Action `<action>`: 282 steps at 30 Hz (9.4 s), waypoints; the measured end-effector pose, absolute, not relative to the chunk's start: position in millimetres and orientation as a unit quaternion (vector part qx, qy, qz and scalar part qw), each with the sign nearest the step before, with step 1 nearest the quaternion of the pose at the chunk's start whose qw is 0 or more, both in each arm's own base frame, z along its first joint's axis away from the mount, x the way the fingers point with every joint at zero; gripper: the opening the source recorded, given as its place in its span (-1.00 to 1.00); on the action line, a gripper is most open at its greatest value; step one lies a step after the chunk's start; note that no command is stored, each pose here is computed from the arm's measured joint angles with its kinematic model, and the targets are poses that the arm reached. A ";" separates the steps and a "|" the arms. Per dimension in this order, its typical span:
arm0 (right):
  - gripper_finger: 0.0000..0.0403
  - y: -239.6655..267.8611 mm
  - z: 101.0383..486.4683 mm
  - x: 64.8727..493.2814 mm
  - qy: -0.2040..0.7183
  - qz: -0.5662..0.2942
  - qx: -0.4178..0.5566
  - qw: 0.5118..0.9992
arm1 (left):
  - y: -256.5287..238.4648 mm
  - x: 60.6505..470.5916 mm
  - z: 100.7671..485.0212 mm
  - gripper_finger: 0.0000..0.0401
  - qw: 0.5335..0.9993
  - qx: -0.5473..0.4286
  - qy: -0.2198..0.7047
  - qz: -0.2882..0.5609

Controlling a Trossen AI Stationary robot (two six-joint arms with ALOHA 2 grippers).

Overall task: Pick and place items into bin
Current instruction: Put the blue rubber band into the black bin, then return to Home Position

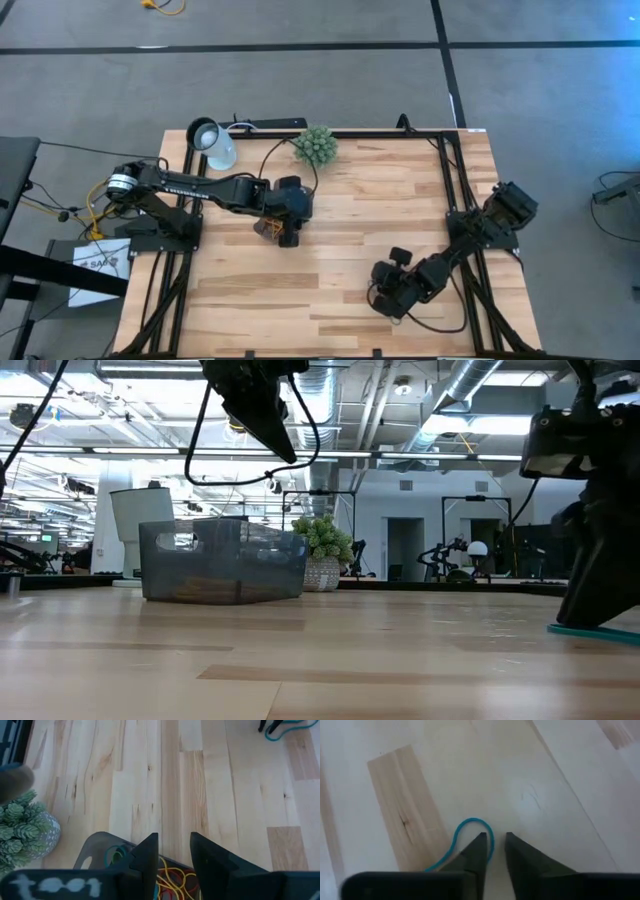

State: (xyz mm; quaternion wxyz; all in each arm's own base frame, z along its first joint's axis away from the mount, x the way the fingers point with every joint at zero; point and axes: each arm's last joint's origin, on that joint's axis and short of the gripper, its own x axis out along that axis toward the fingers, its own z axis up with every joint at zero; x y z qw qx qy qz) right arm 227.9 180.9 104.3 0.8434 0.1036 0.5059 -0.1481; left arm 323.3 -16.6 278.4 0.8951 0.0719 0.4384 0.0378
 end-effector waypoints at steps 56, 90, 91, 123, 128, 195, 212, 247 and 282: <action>-1.00 100.7 202.9 303.0 0.183 -0.207 -0.012 0.961 | -12.8 375.3 249.6 -0.54 0.938 0.047 0.344 0.001; -1.00 108.4 195.3 286.3 0.229 -0.236 -0.021 0.944 | -35.3 358.9 242.2 -0.62 0.896 0.037 0.417 -0.146; -1.00 108.0 194.7 284.7 0.232 -0.242 -0.021 0.942 | -38.0 358.1 241.8 -0.62 0.895 0.038 0.420 -0.148; -1.00 100.3 200.1 293.3 0.218 -0.213 0.018 0.952 | -45.4 370.7 254.2 -0.62 0.933 0.128 0.336 -0.013; -1.00 92.2 196.8 294.1 0.236 -0.219 0.029 0.946 | -47.9 370.3 254.1 -0.62 0.933 0.132 0.335 -0.019; -0.49 108.7 113.9 287.2 0.399 -0.249 0.079 0.879 | 25.9 285.4 240.3 -1.00 0.906 0.059 0.395 0.143; -0.49 95.8 148.7 284.5 0.363 -0.255 0.036 0.896 | 45.8 276.6 207.1 -0.98 0.875 0.040 0.451 0.173; -0.49 36.1 327.4 78.4 0.288 -0.126 0.124 0.941 | 16.5 76.6 412.6 -0.56 0.893 0.020 0.357 0.273; -0.49 42.6 235.5 52.0 -0.019 0.130 0.036 0.991 | 1.5 96.1 203.4 -0.56 0.995 0.039 -0.078 0.037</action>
